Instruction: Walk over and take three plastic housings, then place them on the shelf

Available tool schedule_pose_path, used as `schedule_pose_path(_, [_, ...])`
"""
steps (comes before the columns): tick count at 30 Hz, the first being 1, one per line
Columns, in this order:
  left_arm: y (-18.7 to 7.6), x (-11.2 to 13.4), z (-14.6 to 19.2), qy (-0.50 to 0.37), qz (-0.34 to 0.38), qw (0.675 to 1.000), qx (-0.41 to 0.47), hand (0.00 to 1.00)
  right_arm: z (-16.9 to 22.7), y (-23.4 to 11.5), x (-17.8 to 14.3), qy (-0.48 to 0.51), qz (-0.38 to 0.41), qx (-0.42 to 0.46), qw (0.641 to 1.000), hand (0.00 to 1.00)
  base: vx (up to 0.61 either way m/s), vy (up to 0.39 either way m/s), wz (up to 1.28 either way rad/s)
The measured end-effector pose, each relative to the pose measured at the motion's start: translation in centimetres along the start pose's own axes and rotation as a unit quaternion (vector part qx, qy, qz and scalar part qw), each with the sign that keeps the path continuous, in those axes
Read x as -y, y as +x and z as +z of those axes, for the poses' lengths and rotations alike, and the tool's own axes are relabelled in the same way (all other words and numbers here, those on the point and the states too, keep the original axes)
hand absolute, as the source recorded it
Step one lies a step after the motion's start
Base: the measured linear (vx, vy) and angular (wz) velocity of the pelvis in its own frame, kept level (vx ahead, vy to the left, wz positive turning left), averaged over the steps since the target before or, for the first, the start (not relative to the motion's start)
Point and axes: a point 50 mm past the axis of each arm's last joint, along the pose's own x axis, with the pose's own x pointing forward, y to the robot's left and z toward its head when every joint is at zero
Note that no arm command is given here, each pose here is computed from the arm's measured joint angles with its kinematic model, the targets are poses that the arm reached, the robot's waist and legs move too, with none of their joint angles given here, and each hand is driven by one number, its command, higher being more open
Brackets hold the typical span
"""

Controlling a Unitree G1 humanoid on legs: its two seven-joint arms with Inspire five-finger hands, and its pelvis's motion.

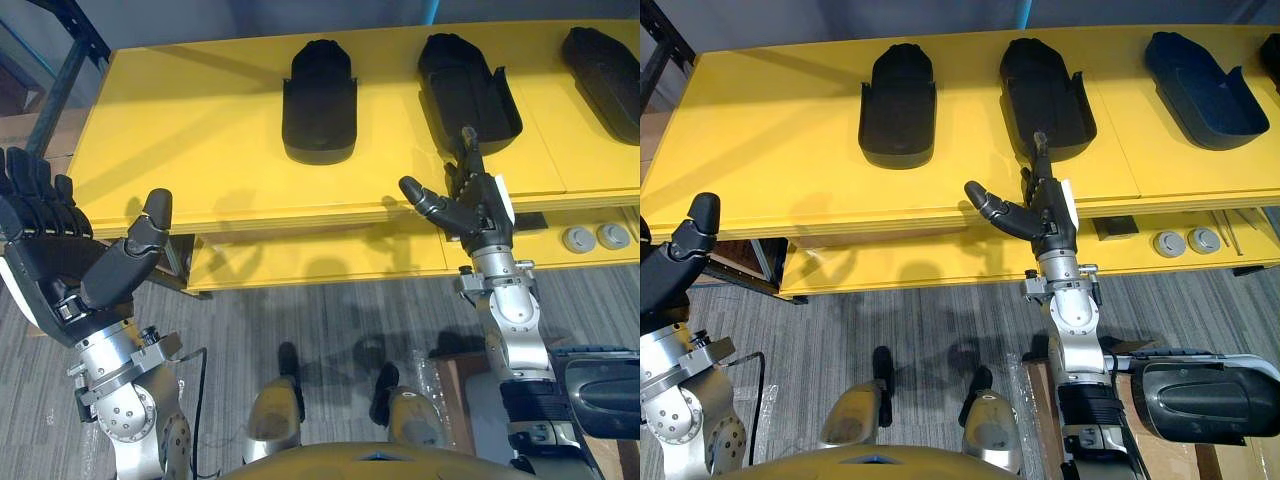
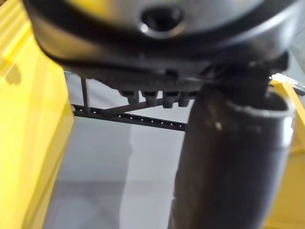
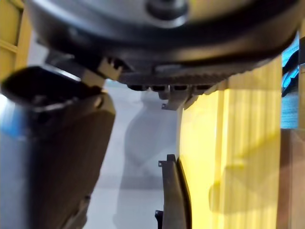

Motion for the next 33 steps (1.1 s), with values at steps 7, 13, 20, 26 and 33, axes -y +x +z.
schedule_pose_path(7, [0.0,0.1,0.0,0.000,-0.009,1.000,-0.001,1.00,0.5,-0.8,0.3,-0.003,-0.009,0.008,1.000,1.00,0.01,0.002,-0.06])
schedule_pose_path(13, [0.0,0.1,0.0,0.000,-0.011,1.000,-0.001,1.00,1.2,-1.2,0.9,-0.009,-0.019,0.020,1.000,1.00,0.00,0.006,-0.05])
schedule_pose_path(20, [0.0,0.2,0.0,-0.001,-0.014,1.000,0.000,1.00,1.3,-1.2,0.9,-0.010,-0.012,0.022,1.000,1.00,0.00,0.007,-0.05])
schedule_pose_path(26, [-0.1,0.4,0.0,-0.005,-0.041,0.999,-0.002,1.00,3.1,-3.1,1.3,-0.014,-0.036,0.054,0.998,1.00,0.02,0.002,-0.02])
schedule_pose_path(33, [-0.8,1.3,-0.2,-0.061,-0.080,0.995,-0.016,1.00,1.4,-9.9,2.4,0.021,-0.202,-0.019,0.979,1.00,0.09,0.013,-0.23])
